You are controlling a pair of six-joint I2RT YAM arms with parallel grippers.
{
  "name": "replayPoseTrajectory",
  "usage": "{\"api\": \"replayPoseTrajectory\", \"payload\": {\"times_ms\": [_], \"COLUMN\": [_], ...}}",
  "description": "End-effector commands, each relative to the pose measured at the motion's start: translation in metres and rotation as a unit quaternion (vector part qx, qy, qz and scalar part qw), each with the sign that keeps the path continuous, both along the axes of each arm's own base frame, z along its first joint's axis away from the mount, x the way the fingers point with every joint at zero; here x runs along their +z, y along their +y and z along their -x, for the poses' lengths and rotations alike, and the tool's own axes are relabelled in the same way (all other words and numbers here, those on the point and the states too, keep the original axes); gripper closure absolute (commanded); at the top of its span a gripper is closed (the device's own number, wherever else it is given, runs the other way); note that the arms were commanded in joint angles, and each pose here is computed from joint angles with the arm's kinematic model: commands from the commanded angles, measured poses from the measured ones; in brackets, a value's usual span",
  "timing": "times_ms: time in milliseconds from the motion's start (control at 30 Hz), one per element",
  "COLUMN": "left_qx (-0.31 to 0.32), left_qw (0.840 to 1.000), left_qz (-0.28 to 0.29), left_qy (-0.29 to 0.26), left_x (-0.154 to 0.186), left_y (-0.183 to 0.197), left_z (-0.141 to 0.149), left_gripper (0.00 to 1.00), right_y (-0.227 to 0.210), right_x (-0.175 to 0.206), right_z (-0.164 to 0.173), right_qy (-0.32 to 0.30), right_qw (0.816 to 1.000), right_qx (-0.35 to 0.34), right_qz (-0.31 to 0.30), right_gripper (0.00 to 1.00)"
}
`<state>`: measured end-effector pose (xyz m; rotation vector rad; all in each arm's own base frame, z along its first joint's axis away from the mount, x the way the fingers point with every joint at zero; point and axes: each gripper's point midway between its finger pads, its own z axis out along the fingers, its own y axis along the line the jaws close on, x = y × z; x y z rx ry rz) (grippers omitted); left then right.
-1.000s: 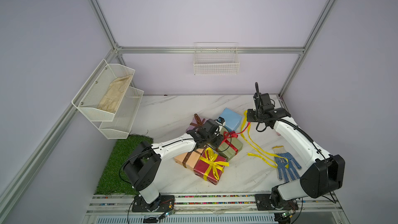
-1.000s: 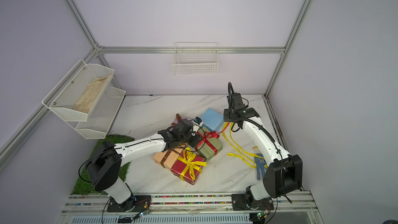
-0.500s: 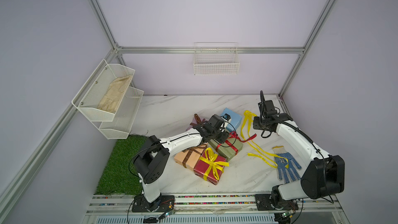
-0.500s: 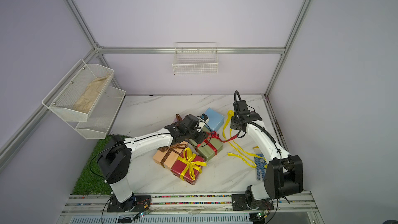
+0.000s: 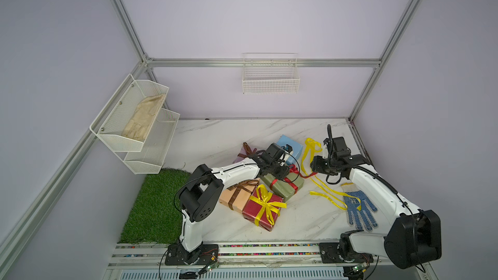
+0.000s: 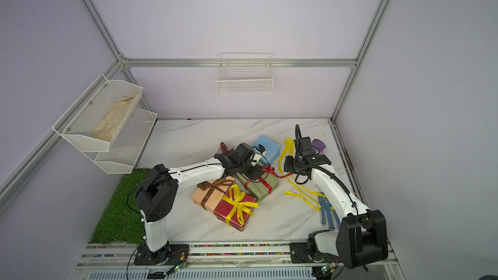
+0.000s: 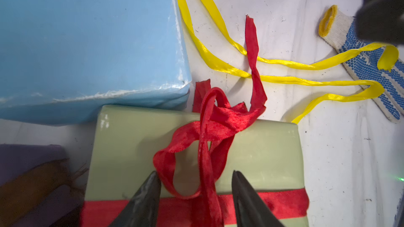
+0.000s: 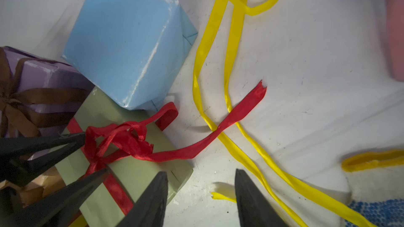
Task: Untie the ribbon bows on the gift boxes
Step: Untie the ribbon from the gift box.
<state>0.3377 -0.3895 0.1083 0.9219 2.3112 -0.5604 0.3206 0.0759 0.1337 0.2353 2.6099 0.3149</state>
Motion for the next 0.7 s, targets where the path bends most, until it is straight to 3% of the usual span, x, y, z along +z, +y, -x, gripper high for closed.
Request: {"api": "replayPoseTrajectory", "payload": {"times_ms": [0,233,667], "left_qx": [-0.016,-0.015,-0.012], "left_qw": [0.999,0.999,0.999], "left_qz": [0.029,0.034,0.029], "left_qy": [-0.015,-0.011,-0.014], "left_x": [0.023,0.027,0.031], "left_y": [-0.017,-0.015,-0.007], "left_z": [-0.005,-0.002,0.004], "left_gripper": [0.50,0.63,0.68], "right_y": [0.023,0.045,0.059], "right_x": [-0.004,-0.024,-0.056], "right_z": [0.001,0.009,0.016], "right_qy": [-0.005,0.008,0.045], "right_qw": [0.999,0.996,0.995], "right_qx": [0.017,0.036,0.051], "right_qz": [-0.043,-0.083,-0.072], "right_gripper": [0.47,0.46,0.43]}}
